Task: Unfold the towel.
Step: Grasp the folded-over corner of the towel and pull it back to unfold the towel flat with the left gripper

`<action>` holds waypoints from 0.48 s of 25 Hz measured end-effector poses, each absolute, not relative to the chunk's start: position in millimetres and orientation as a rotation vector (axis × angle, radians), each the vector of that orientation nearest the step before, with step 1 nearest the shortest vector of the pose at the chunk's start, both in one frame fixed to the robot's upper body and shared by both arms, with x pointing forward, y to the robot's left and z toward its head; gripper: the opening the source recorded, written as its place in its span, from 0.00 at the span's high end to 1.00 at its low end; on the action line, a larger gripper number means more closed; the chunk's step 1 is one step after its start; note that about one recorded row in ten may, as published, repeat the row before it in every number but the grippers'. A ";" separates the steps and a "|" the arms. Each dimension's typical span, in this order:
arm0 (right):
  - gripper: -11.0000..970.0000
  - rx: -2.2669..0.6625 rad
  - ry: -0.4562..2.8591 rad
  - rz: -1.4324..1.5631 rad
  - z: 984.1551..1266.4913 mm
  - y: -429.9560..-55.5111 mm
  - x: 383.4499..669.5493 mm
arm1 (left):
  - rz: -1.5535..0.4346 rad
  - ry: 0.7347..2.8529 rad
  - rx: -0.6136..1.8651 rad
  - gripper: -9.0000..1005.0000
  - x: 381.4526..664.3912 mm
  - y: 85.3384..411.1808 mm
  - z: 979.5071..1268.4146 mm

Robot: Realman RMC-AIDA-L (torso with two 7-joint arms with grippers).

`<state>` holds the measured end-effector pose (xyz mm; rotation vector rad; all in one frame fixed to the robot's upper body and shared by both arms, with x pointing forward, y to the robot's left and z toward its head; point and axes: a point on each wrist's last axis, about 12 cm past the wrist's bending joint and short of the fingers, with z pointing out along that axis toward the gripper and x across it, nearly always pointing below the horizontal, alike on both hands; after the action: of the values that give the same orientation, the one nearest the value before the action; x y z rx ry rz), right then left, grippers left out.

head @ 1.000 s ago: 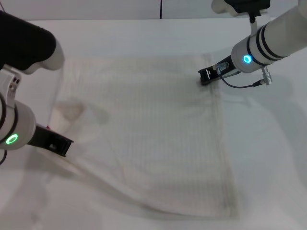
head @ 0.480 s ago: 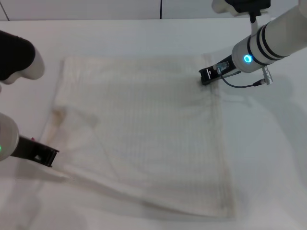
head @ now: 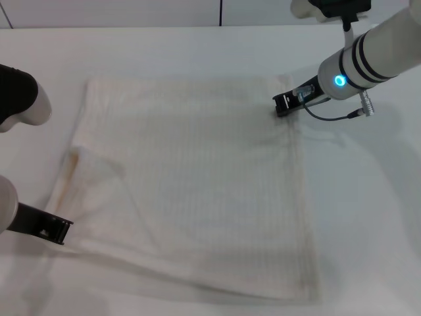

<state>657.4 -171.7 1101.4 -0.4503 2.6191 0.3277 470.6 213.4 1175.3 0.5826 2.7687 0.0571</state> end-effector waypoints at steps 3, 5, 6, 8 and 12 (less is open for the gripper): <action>0.98 -0.451 2.619 0.327 1101.5 -171.7 657.5 | 0.057 2.771 0.582 0.85 470.7 213.4 1174.4; 0.98 -0.450 2.619 0.327 1101.3 -172.0 657.4 | 0.055 2.773 0.585 0.85 471.0 212.8 1172.4; 0.98 -0.451 2.619 0.326 1101.4 -172.0 657.4 | 0.055 2.774 0.586 0.85 471.1 212.6 1171.8; 0.98 -0.451 2.619 0.326 1101.4 -172.0 657.4 | 0.055 2.776 0.588 0.84 471.4 212.4 1170.1; 0.98 -0.452 2.621 0.326 1101.3 -172.0 657.2 | 0.060 2.784 0.581 0.84 471.3 213.6 1168.9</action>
<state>657.2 -172.0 1101.3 -0.4521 2.6210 0.3263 471.3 213.6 1168.9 0.5814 2.7844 0.0604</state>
